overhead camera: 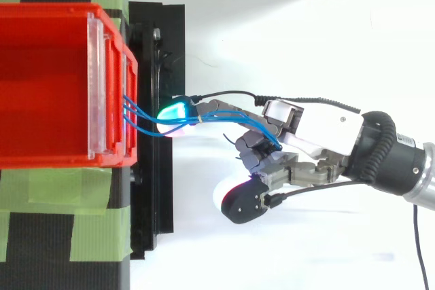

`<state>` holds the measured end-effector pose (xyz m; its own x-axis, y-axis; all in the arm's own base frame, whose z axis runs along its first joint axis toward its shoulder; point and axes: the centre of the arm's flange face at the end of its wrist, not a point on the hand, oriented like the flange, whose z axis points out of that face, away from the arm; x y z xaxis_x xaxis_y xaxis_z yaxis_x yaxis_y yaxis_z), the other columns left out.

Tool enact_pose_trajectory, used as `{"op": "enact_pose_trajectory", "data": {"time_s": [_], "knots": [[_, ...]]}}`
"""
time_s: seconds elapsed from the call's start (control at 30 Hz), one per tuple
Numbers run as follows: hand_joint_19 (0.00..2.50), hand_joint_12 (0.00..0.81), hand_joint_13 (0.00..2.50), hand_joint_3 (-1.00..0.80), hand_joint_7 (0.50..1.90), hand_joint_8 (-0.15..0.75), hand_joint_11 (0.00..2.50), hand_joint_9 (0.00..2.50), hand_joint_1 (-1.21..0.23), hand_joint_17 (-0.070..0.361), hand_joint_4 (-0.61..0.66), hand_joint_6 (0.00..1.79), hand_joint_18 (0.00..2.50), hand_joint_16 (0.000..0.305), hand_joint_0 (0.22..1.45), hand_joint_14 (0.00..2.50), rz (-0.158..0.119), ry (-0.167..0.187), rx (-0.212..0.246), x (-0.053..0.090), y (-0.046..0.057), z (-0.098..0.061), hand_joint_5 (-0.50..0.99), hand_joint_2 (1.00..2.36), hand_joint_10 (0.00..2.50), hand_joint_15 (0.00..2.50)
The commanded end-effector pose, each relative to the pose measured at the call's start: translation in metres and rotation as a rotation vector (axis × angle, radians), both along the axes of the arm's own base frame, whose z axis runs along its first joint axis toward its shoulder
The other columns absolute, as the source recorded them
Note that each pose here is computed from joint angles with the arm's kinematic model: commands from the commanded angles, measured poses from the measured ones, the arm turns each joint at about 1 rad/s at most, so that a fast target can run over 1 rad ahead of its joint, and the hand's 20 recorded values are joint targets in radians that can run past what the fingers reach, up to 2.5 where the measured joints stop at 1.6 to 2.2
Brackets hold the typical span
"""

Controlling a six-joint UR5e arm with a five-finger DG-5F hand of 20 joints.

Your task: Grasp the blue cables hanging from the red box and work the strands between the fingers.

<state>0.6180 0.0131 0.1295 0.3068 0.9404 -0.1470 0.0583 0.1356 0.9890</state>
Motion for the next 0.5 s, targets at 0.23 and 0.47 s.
{"op": "enact_pose_trajectory", "data": {"time_s": [0.23, 0.47], "knots": [[1.48, 0.407, 1.00, -1.00, 0.67, 0.362, 2.30, 0.82, -0.55, 0.131, 0.28, 0.01, 1.40, 0.058, 0.74, 2.50, 0.001, 0.000, -0.001, 0.0000, 0.0008, -0.0001, -0.11, 1.00, 2.50, 1.46], [1.48, 0.407, 1.00, -1.00, 0.69, 0.362, 2.30, 0.82, -0.55, 0.131, 0.28, 0.01, 1.40, 0.058, 0.74, 2.50, 0.000, 0.000, 0.001, 0.0000, -0.0002, -0.0001, -0.11, 1.00, 2.50, 1.46]]}}
